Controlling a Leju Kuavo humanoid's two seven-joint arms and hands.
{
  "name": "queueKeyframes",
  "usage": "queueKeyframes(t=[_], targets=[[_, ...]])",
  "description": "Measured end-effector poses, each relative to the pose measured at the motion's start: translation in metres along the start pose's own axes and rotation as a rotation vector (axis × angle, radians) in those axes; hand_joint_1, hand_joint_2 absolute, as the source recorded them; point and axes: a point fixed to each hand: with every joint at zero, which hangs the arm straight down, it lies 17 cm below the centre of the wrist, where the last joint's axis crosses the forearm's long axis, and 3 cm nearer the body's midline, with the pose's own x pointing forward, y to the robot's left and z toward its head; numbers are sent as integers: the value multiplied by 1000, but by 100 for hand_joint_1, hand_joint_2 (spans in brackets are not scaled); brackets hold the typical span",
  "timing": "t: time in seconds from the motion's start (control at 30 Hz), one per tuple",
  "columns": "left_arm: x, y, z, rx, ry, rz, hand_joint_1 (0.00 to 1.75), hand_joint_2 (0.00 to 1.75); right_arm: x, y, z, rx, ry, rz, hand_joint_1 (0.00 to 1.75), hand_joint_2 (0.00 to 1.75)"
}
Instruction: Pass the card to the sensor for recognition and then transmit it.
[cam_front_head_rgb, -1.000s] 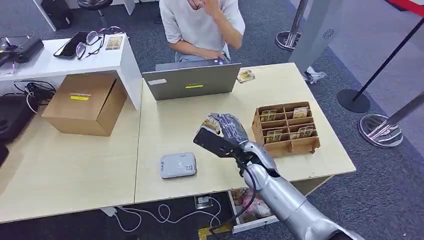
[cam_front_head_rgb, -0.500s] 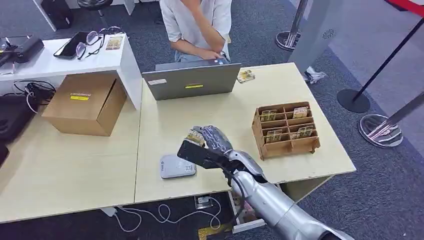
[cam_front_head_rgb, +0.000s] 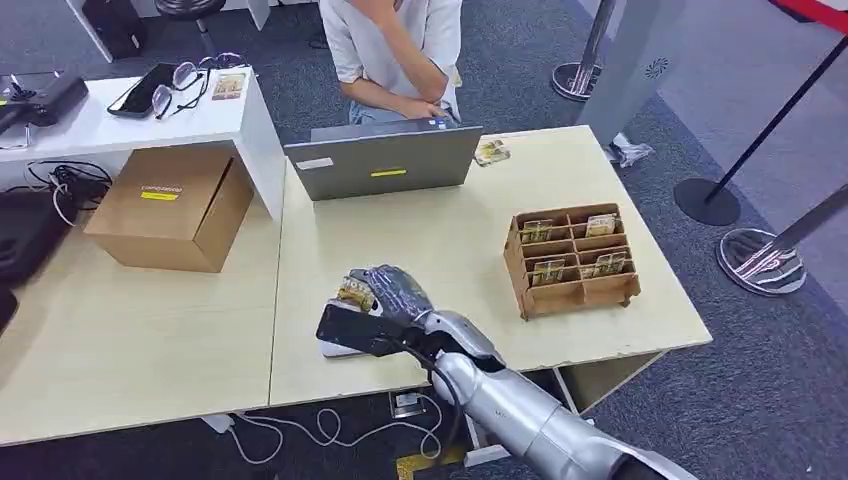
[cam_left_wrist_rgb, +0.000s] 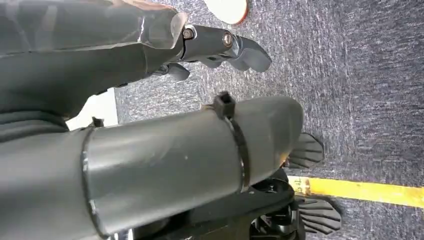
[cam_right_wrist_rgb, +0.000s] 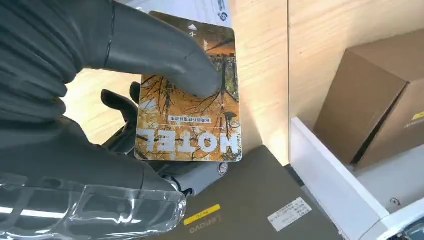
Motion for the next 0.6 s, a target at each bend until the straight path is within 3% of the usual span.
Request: queueKeyframes(t=[0.6], targets=[[0, 1, 0, 6, 0, 3, 0, 0, -55, 2, -5, 6, 168, 112, 175, 175]])
